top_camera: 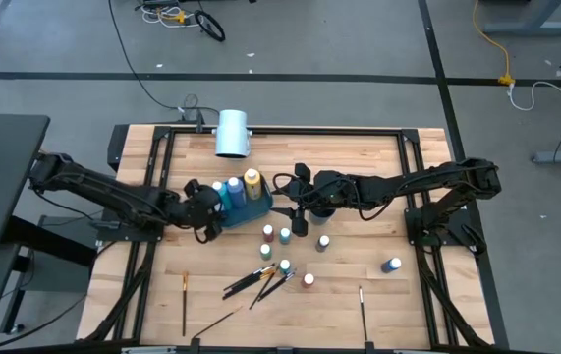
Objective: Pick & Place Paint Supplies
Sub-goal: Put the small light green paint bottle into the blue bin
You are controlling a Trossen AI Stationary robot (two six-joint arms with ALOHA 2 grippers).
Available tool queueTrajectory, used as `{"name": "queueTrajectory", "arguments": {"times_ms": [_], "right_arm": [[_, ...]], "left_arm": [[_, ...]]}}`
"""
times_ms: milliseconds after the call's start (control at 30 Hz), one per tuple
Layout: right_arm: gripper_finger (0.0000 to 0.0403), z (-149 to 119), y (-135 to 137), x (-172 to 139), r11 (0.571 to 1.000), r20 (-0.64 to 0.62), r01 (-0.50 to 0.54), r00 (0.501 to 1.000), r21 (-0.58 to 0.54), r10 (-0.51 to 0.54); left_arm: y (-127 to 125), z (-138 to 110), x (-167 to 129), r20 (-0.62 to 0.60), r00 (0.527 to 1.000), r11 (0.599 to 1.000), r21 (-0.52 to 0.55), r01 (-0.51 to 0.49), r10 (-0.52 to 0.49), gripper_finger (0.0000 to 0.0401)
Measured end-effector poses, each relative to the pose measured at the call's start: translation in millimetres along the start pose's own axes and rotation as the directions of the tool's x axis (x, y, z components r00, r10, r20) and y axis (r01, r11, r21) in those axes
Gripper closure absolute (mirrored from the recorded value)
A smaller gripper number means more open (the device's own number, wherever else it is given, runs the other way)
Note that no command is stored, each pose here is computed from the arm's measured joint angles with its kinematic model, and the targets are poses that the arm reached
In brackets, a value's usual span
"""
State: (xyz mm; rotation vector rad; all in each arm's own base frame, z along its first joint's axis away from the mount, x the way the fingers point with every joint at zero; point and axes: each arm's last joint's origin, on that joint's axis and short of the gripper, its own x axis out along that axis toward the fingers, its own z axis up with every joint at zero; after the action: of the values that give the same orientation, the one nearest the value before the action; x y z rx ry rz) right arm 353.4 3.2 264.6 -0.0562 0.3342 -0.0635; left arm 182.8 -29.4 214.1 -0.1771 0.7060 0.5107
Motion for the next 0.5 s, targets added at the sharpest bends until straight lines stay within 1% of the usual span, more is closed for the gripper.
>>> {"name": "queueTrajectory", "arguments": {"times_ms": [133, 233, 300, 367, 433, 500], "right_arm": [[0.0181, 0, 1, 0, 1.0, 0.001, -0.024, 1.0, 0.0, 0.024], [0.0181, 0, 2, 0, 0.997, 0.003, -0.071, 0.997, 0.002, 0.071], [0.0181, 0, 3, 0, 0.996, 0.004, -0.092, 0.996, 0.002, 0.092], [0.0181, 0, 3, 0, 0.995, 0.004, -0.103, 0.995, 0.002, 0.103], [0.0181, 0, 3, 0, 0.995, 0.004, -0.103, 0.995, 0.002, 0.103], [0.0181, 0, 3, 0, 0.995, 0.004, -0.103, 0.995, 0.001, 0.103]], "left_arm": [[-6, 12, -4, 0.065, 0.996, 0.998, 0.005, 0.055, -0.056, 0.0214], [-12, 21, -4, 0.132, 0.977, 0.986, 0.037, 0.161, -0.164, 0.0214], [-18, 25, -5, 0.153, 0.954, 0.966, 0.075, 0.249, -0.258, 0.0214], [-24, 29, -3, 0.171, 0.929, 0.943, 0.113, 0.313, -0.329, 0.0214], [-30, 31, -1, 0.185, 0.906, 0.921, 0.158, 0.355, -0.381, 0.0214], [-37, 32, 5, 0.192, 0.889, 0.902, 0.213, 0.376, -0.416, 0.0214]]}}
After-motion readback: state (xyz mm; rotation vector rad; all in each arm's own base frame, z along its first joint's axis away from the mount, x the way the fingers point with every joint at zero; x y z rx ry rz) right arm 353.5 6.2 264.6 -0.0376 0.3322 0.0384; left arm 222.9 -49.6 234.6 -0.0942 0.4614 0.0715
